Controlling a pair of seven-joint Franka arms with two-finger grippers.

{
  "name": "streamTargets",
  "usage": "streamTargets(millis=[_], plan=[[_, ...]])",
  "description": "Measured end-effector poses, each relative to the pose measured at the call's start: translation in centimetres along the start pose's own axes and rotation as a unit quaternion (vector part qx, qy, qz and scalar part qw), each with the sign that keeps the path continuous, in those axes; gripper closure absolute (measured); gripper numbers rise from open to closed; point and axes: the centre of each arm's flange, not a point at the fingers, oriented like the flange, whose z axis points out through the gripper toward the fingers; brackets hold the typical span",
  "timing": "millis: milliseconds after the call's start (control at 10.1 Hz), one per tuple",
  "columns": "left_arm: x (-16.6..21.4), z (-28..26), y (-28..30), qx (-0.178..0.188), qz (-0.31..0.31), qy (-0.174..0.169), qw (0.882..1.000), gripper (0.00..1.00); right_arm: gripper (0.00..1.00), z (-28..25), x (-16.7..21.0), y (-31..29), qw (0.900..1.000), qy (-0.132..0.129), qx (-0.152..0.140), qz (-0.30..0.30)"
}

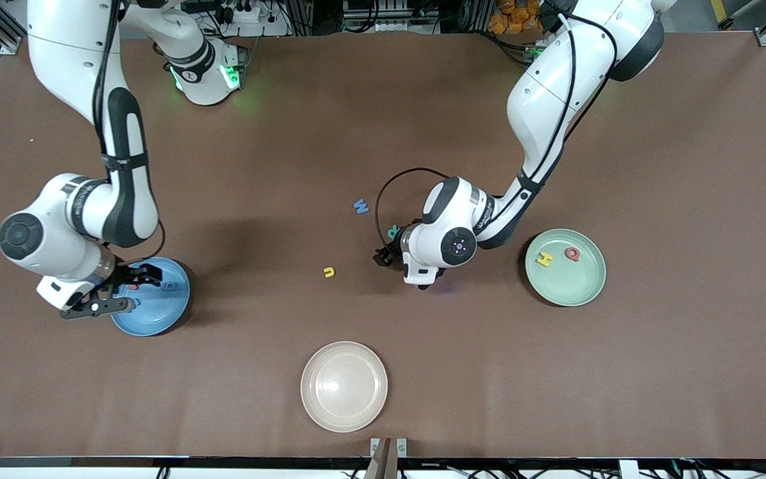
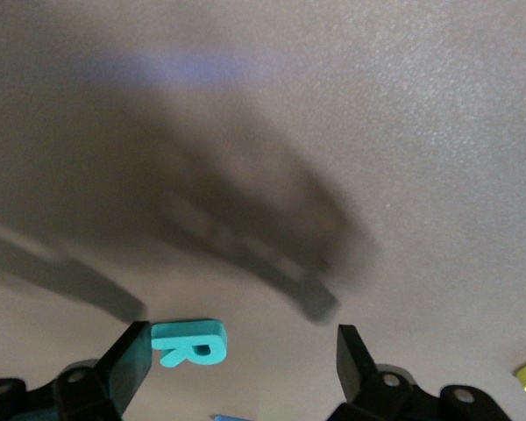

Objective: Sort upper and lower case letters into plates
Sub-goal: 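Grasp the teal R with the left gripper while the right grasps yellow u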

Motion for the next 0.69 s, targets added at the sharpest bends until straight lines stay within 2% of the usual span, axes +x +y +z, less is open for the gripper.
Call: streamTargets(millis=[99, 396, 594, 693], plan=[[0.0, 0.0, 0.0, -0.001, -0.002, -0.002, 1.000, 0.15, 0.00, 0.0, 0.3, -2.8, 1.000, 0.001, 0.003, 0.016], [-0.8, 0.7, 0.0, 0.001, -0.014, -0.011, 1.000, 0.17, 0.00, 0.1, 0.8, -10.6, 0.996, 0.002, 0.017, 0.087], [-1.5, 1.4, -0.2, 0.008, -0.018, -0.012, 1.000, 0.14, 0.00, -0.3, 1.1, -14.3, 0.988, 0.005, 0.026, 0.150], [-1.4, 1.4, -0.3, 0.009, -0.020, -0.012, 1.000, 0.15, 0.00, -0.5, 1.2, -15.7, 0.981, 0.005, 0.033, 0.190]])
